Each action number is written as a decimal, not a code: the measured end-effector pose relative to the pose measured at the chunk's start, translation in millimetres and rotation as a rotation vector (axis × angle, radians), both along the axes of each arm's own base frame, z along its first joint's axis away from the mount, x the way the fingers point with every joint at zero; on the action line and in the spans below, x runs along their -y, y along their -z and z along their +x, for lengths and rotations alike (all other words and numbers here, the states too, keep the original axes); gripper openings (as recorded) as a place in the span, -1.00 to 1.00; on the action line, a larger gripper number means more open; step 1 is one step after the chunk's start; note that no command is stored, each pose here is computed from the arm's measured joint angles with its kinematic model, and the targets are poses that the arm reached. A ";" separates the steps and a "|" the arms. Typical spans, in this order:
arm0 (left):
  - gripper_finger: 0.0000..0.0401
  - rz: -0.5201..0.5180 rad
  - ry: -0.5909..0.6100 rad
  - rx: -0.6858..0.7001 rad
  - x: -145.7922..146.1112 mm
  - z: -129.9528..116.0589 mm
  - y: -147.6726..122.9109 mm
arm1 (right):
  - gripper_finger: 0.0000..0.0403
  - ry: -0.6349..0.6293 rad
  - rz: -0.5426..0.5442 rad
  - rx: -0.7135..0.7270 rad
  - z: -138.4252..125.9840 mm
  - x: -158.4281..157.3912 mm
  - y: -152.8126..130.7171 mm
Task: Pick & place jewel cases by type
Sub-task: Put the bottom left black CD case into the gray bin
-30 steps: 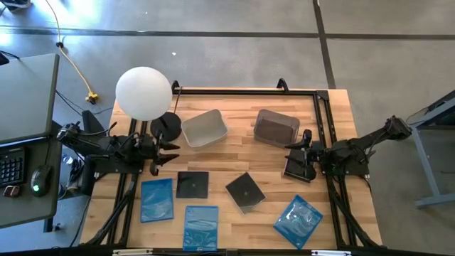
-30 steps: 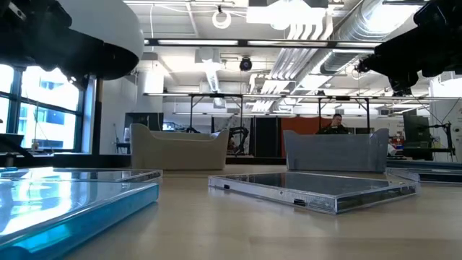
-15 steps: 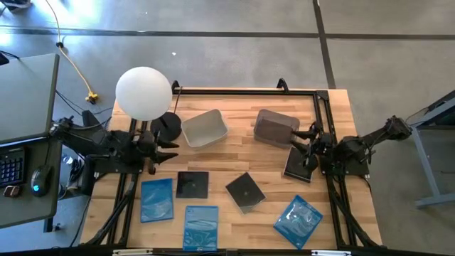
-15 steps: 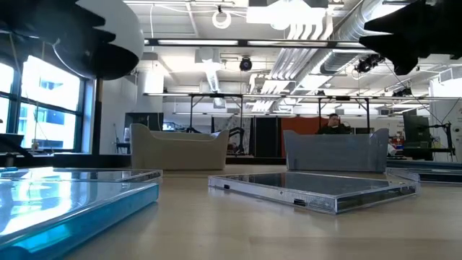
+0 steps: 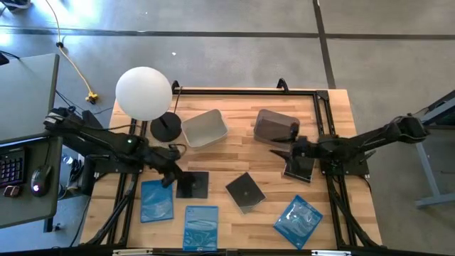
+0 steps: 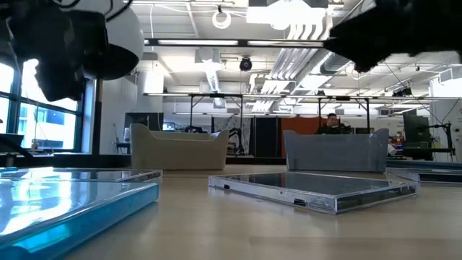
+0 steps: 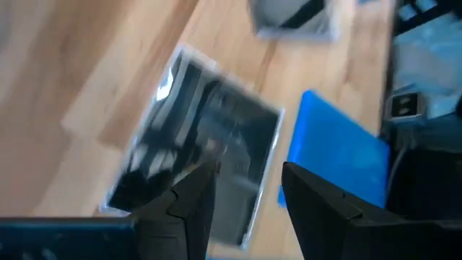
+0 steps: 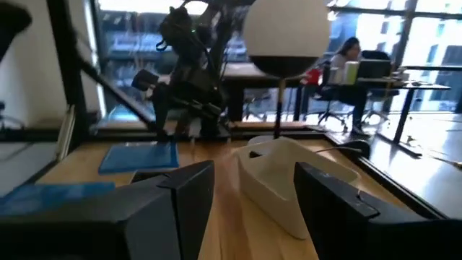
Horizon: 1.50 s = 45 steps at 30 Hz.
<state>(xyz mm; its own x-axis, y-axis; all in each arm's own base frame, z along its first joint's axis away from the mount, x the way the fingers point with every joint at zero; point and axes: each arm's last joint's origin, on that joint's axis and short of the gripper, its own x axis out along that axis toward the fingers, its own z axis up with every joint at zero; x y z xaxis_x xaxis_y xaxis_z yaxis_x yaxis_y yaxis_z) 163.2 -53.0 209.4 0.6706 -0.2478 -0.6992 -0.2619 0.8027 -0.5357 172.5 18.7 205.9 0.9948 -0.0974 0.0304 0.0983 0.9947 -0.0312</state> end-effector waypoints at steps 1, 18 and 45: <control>-0.21 -0.012 0.002 -0.033 1.5 3.1 3.6 | -0.07 -0.015 -0.023 -0.032 10.4 0.0 -3.9; -0.21 -0.214 -0.385 -0.452 7.8 19.5 49.9 | -0.07 -0.122 -0.072 -0.673 185.3 -30.2 30.0; -0.21 -0.240 -0.538 -0.516 10.1 30.0 68.6 | -0.07 -0.286 -0.470 -0.808 244.5 -58.2 65.5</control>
